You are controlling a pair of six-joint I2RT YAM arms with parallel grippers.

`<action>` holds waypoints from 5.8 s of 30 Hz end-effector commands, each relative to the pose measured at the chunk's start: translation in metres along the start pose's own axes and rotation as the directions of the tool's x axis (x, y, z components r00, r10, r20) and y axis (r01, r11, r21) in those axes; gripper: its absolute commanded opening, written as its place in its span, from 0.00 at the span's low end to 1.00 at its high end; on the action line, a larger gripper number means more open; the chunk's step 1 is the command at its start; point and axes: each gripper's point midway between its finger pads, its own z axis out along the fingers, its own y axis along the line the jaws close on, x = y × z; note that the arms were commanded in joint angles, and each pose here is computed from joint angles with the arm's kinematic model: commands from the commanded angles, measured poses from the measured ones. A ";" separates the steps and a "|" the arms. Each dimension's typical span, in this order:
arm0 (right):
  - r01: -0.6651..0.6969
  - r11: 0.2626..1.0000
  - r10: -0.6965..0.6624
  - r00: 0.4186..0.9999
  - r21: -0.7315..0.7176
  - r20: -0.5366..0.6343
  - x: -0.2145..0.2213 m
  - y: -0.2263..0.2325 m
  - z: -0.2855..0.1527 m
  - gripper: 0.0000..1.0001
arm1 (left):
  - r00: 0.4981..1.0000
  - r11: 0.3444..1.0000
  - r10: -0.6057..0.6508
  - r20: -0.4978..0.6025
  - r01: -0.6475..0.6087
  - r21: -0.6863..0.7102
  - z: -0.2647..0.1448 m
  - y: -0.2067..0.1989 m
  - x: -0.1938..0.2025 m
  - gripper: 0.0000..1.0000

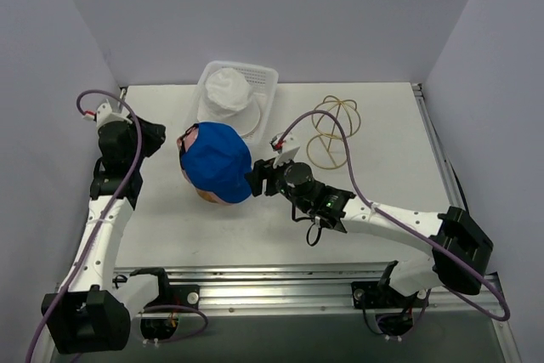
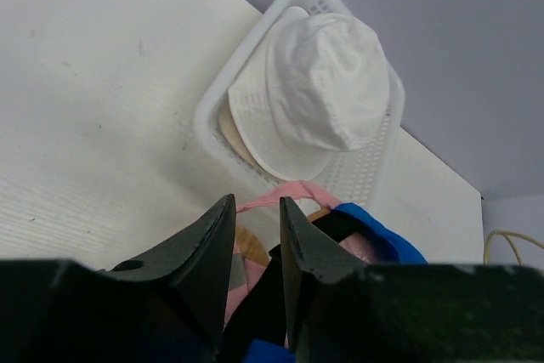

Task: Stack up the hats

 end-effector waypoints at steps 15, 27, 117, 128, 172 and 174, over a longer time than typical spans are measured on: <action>0.002 1.000 -0.003 0.996 0.008 0.085 -0.032 0.013 0.015 0.60 | 0.970 0.976 0.213 -0.115 -0.205 0.079 0.003 -0.035 0.035 0.37; 0.009 1.000 -0.010 0.998 0.021 0.065 -0.021 0.010 0.024 0.60 | 0.966 0.971 0.236 -0.108 -0.237 0.004 0.002 -0.024 0.037 0.35; 0.043 0.993 -0.039 0.998 -0.110 0.039 0.005 0.063 0.043 0.60 | 0.957 0.956 0.284 -0.058 -0.287 -0.060 0.001 -0.018 0.036 0.02; 0.040 0.994 -0.036 0.998 -0.105 0.043 0.005 0.060 0.040 0.60 | 0.954 0.951 0.290 -0.071 -0.296 -0.091 0.003 -0.006 0.042 0.02; 0.001 0.995 0.007 0.997 -0.099 0.081 -0.004 0.047 0.009 0.60 | 0.958 0.956 0.283 -0.042 -0.285 -0.074 -0.007 -0.013 0.032 0.22; 0.013 0.994 -0.006 0.998 -0.107 0.069 0.004 0.046 0.009 0.60 | 0.958 0.957 0.282 -0.052 -0.284 -0.052 -0.005 -0.016 0.036 0.23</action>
